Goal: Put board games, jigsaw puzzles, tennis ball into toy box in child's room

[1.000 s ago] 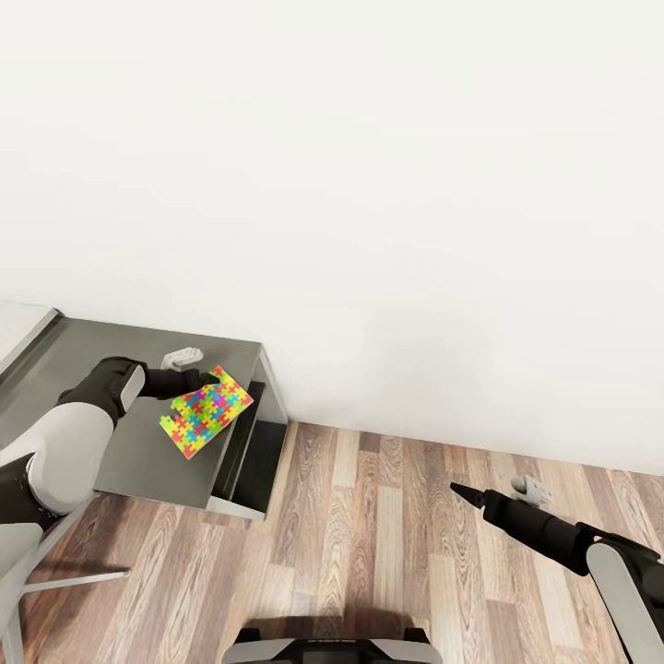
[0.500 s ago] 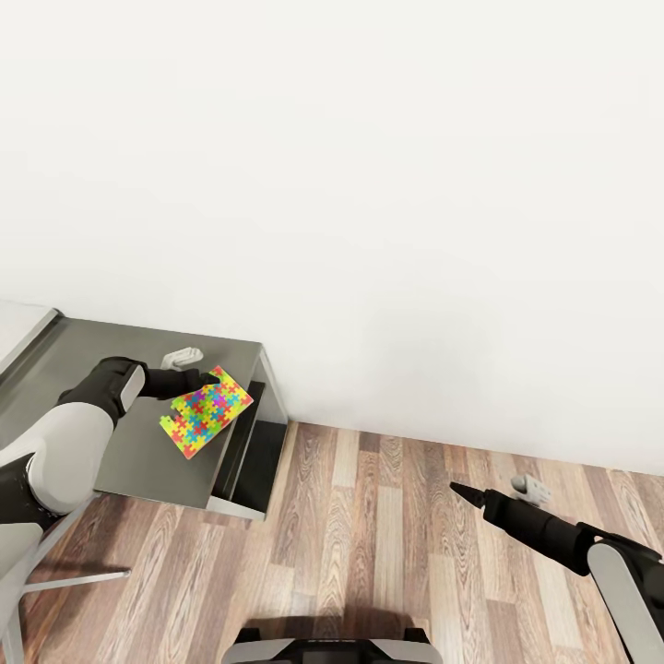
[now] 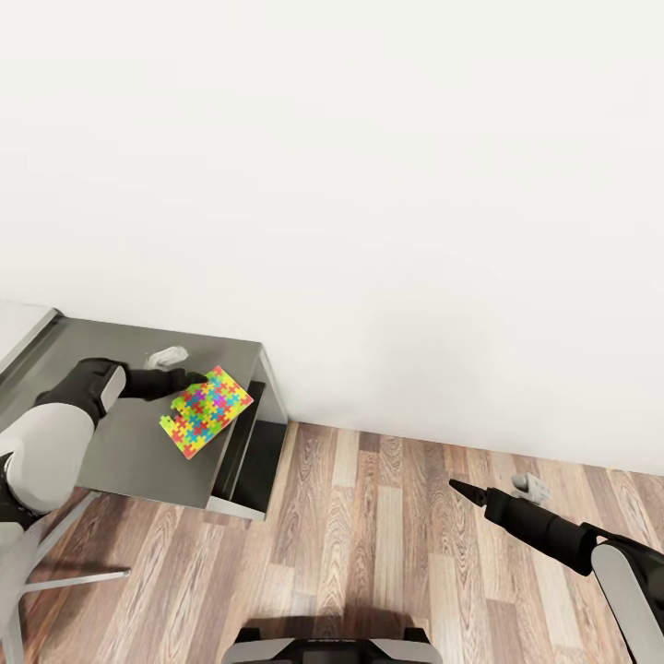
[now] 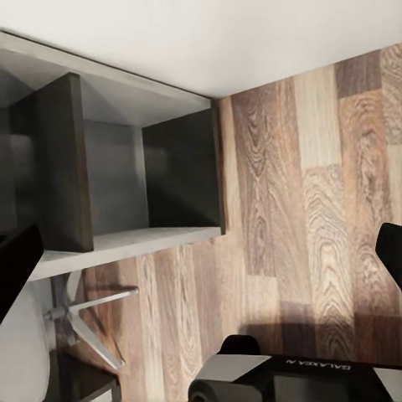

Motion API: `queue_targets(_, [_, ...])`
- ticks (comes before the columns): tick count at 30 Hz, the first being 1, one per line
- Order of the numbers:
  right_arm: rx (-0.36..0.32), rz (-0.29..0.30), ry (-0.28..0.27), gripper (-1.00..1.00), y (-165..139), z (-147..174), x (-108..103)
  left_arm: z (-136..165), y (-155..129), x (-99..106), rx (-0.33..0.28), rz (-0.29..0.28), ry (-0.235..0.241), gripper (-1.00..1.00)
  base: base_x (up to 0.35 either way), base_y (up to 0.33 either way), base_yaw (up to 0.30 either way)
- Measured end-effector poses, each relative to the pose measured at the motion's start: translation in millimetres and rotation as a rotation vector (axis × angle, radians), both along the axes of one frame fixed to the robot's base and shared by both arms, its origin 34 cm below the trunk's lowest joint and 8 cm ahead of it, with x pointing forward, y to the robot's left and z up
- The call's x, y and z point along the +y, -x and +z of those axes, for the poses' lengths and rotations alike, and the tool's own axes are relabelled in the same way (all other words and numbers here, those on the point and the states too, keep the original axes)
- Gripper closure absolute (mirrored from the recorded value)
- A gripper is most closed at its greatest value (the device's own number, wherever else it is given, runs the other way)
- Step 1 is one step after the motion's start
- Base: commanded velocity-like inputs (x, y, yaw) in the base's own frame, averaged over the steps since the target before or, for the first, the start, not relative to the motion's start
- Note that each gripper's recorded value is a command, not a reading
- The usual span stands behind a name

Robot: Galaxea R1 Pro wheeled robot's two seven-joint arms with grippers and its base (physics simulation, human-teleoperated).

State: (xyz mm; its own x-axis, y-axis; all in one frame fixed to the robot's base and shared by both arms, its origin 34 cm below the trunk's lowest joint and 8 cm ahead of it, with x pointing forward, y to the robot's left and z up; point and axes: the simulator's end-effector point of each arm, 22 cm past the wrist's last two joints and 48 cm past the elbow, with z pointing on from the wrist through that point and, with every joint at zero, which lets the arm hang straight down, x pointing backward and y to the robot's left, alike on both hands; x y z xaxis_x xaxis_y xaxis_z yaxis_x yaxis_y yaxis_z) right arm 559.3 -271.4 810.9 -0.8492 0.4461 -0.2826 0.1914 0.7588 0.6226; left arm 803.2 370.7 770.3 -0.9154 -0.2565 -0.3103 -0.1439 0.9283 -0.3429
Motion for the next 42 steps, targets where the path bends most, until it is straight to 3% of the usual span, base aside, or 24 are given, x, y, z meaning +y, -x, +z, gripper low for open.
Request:
queue_targets(5, [0.005, 0.000, -0.002, -1.00, 1, -2, 1, 20, -5, 12, -0.028, 0.001, 0.068, -1.00, 0.000, 0.000, 0.000])
queue_targets(13, [0.021, 0.002, -0.006, -1.00, 4, -9, 4, 45, -11, 32, -0.055, 0.014, 0.129, -1.00, 0.000, 0.000, 0.000])
queue_targets(15, [0.023, 0.002, -0.009, -1.00, 5, -10, 5, 50, -10, 34, -0.058, 0.014, 0.161, -1.00, 0.000, 0.000, 0.000])
queue_targets(17, [0.026, 0.001, -0.011, -1.00, 5, -12, 6, 61, -10, 32, -0.072, 0.005, 0.226, -1.00, 0.000, 0.000, 0.000])
queue_targets(21, [0.035, -0.003, -0.016, -1.00, 7, -16, 7, 77, -8, 23, -0.098, -0.019, 0.330, -1.00, 0.000, 0.000, 0.000])
queue_targets(22, [0.038, -0.006, -0.019, -1.00, 8, -17, 7, 86, -8, 19, -0.114, -0.034, 0.381, -1.00, 0.000, 0.000, 0.000])
queue_targets(27, [0.038, -0.016, -0.026, -1.00, 7, -22, 8, 104, -3, 6, -0.147, -0.072, 0.508, -1.00, 0.000, 0.000, 0.000])
queue_targets(30, [0.034, -0.018, -0.041, -1.00, 7, -22, 11, 121, 7, -13, -0.172, -0.117, 0.650, -1.00, 0.000, 0.000, 0.000])
queue_targets(32, [0.030, -0.017, -0.057, -1.00, 6, -21, 14, 124, 14, -22, -0.173, -0.133, 0.704, -1.00, 0.000, 0.000, 0.000])
queue_targets(34, [0.017, -0.015, -0.093, -1.00, 5, -18, 22, 120, 24, -29, -0.162, -0.143, 0.744, -1.00, 0.000, 0.000, 0.000])
queue_targets(38, [0.000, -0.014, -0.173, -1.00, 5, -14, 39, 101, 38, -48, -0.124, -0.151, 0.771, -1.00, 0.000, 0.000, 0.000])
queue_targets(42, [-0.057, -0.012, -0.243, -1.00, -14, -4, 57, 87, 46, -73, -0.115, -0.184, 0.795, -1.00, 0.000, 0.010, 0.000])
